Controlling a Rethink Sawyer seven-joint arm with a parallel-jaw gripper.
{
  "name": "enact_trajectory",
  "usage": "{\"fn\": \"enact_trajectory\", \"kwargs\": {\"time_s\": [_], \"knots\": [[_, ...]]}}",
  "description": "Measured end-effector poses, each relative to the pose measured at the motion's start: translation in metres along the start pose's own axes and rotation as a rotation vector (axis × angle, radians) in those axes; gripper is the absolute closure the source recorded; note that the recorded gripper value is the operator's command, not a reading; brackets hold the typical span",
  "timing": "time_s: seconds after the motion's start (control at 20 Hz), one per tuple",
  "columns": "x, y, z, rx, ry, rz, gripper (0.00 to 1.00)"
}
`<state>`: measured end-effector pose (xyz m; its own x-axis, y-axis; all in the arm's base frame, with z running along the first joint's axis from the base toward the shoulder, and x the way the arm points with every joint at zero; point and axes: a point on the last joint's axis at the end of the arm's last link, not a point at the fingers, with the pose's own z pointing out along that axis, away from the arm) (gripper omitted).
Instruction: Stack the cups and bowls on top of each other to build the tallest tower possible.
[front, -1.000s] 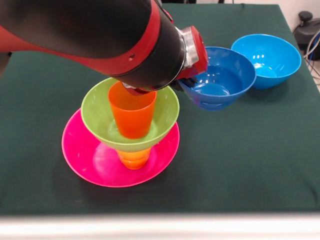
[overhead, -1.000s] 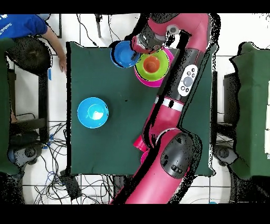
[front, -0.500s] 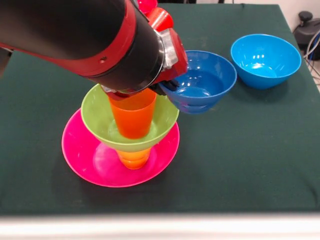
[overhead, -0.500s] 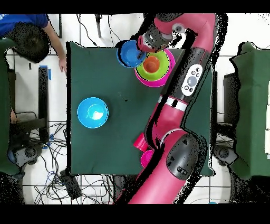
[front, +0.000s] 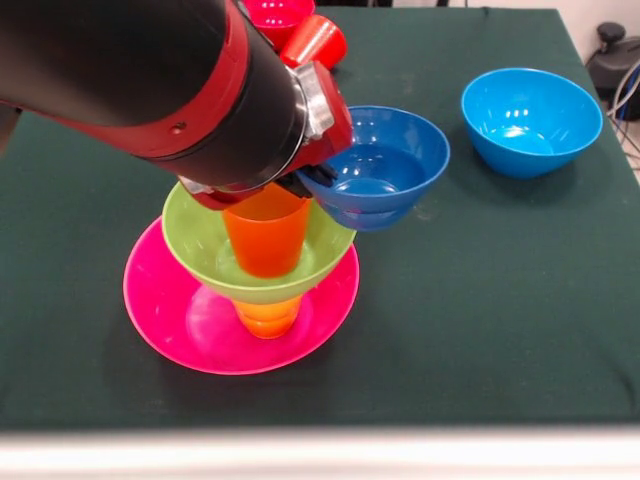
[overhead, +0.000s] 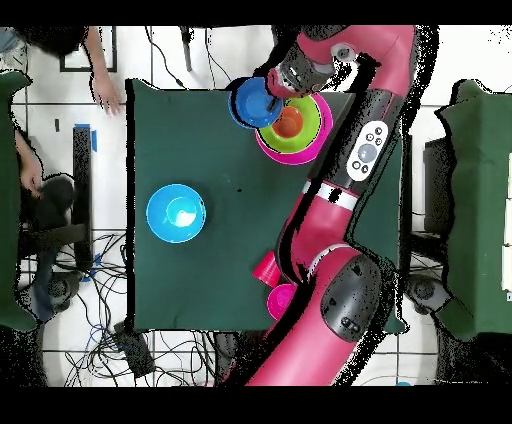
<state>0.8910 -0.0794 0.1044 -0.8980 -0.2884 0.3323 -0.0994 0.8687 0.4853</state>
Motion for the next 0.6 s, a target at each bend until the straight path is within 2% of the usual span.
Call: {"fn": "enact_trajectory", "kwargs": {"time_s": [0.2,0.6], "knots": [[0.0002,-0.0039,-0.0031,0.009,-0.001,-0.019,1.0],[-0.0003,-0.009,-0.0077,0.04,0.022,-0.042,1.0]]}}
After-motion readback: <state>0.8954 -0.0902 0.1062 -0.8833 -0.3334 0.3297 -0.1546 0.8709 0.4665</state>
